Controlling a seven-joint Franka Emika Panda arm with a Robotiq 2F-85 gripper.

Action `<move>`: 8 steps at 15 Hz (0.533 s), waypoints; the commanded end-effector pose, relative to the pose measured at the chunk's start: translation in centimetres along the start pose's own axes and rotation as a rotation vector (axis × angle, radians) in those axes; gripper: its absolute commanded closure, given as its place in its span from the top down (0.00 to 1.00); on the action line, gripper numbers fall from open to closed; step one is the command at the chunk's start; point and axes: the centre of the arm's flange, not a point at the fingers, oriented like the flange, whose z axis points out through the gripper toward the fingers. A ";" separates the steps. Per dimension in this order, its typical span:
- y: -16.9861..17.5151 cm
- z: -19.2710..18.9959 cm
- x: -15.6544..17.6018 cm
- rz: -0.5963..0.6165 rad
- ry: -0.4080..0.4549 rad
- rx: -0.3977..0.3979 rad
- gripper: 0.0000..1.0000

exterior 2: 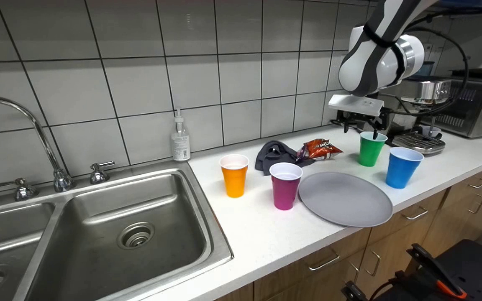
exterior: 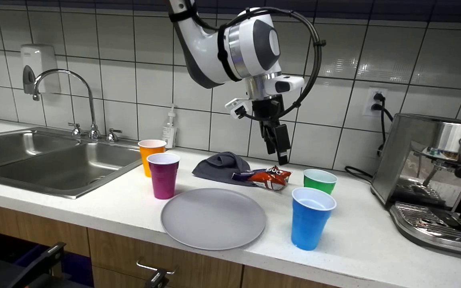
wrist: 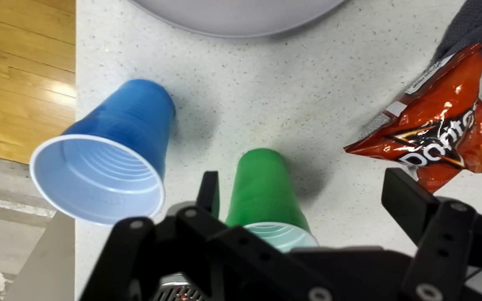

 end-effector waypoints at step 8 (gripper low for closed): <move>5.5 -1.7 0.7 0.081 -0.001 0.005 1.00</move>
